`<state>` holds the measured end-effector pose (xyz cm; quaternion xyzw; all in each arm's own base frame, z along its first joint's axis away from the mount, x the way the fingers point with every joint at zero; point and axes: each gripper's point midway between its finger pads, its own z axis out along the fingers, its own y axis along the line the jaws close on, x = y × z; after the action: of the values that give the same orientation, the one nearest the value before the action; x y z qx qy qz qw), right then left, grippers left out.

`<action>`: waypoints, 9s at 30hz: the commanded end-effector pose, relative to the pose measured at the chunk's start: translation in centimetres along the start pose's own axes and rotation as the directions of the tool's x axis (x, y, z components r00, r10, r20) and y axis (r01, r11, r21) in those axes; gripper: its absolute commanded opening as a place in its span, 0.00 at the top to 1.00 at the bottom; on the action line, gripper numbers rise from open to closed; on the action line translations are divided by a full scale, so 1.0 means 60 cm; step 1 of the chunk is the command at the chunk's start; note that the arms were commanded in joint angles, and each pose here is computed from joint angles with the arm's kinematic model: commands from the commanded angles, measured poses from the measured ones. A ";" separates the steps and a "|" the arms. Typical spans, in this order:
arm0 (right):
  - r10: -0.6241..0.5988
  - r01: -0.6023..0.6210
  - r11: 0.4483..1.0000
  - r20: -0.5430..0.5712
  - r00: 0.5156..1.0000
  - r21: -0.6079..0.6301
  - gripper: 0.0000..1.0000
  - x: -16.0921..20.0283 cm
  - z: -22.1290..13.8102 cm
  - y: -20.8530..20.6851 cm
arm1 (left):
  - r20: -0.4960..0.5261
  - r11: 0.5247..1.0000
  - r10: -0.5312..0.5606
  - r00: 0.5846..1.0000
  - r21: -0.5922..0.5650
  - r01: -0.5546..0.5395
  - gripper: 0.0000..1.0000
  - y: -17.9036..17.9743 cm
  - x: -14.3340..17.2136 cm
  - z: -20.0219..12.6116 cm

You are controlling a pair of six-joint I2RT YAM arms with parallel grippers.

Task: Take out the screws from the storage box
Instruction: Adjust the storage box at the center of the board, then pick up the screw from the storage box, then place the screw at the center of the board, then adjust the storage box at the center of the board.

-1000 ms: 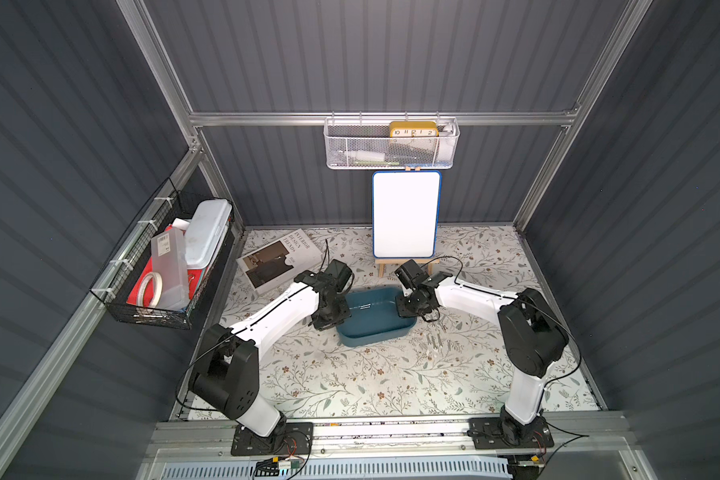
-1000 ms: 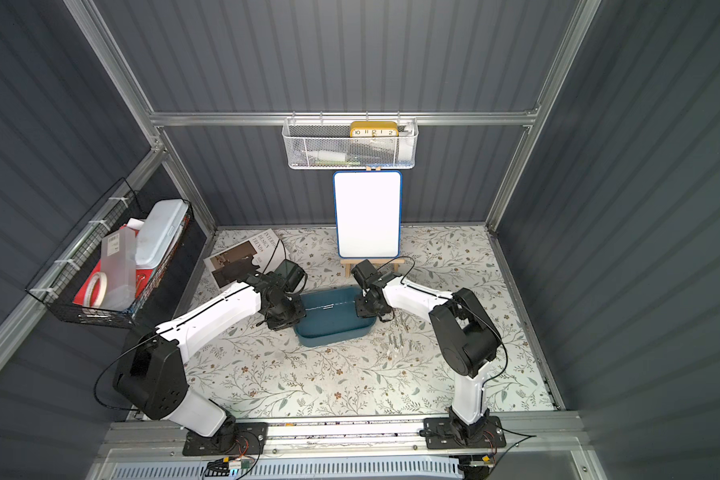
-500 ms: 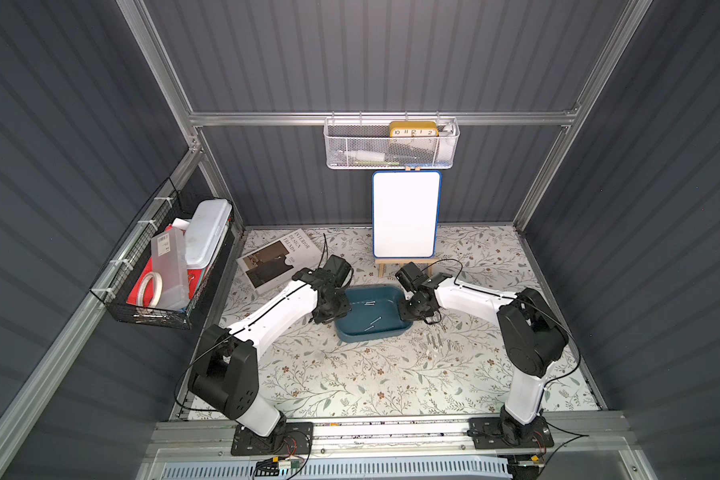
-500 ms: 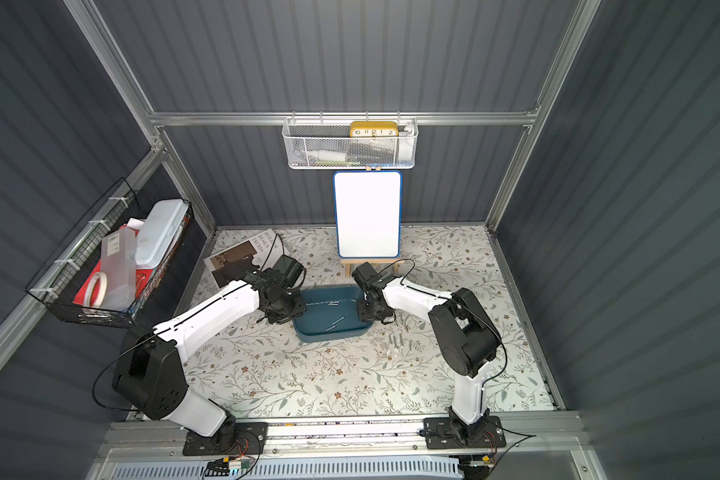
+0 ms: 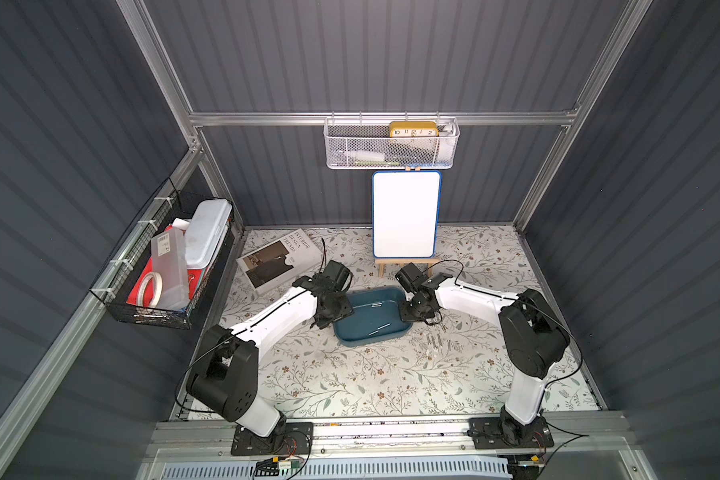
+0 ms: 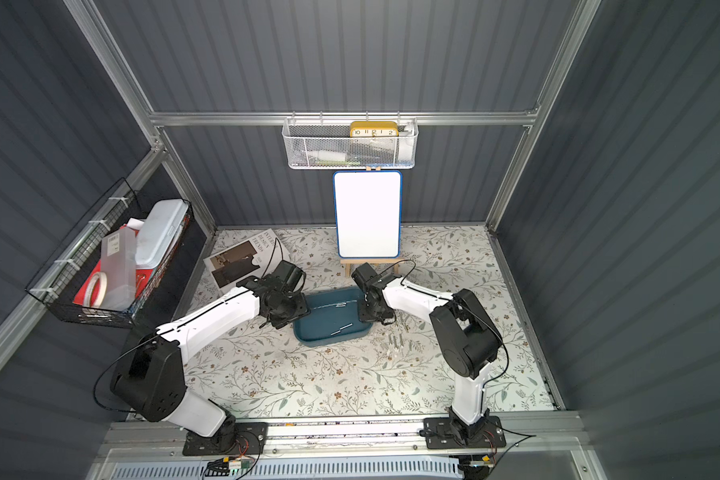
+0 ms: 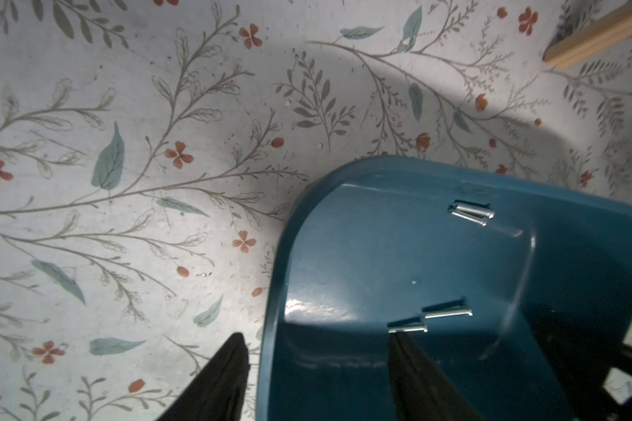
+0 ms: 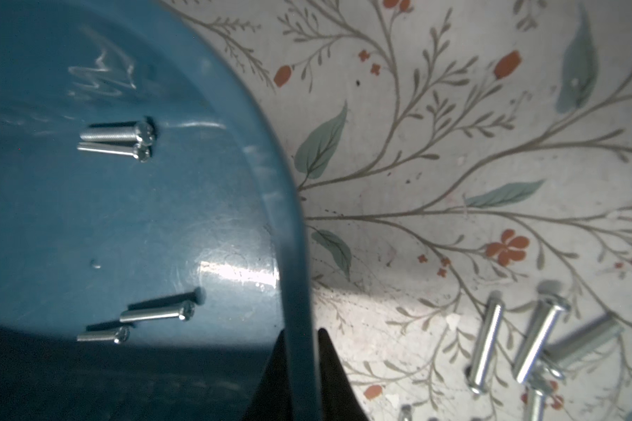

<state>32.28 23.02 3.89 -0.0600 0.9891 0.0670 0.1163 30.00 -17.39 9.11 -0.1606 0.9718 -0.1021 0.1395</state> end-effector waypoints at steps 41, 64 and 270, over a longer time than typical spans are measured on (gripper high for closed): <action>-0.551 0.549 0.830 0.007 0.835 -0.101 0.60 -0.052 -0.049 0.139 | 0.335 0.924 -0.150 0.930 0.382 0.011 0.01 -0.009 -0.140 -0.067; -0.567 0.565 0.823 -0.041 0.823 -0.047 0.63 -0.078 0.053 0.130 | 0.265 0.914 -0.085 0.960 0.404 -0.031 0.01 -0.002 -0.090 -0.052; -0.083 0.078 0.992 0.053 0.995 0.096 0.66 0.001 -0.042 -0.098 | -0.294 0.968 -0.068 0.953 0.214 0.135 1.00 -0.066 0.026 -0.067</action>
<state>32.84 16.30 4.77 -0.0859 0.9867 -0.0007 0.1378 28.01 -19.15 11.99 -0.1890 0.9644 -0.1842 0.0131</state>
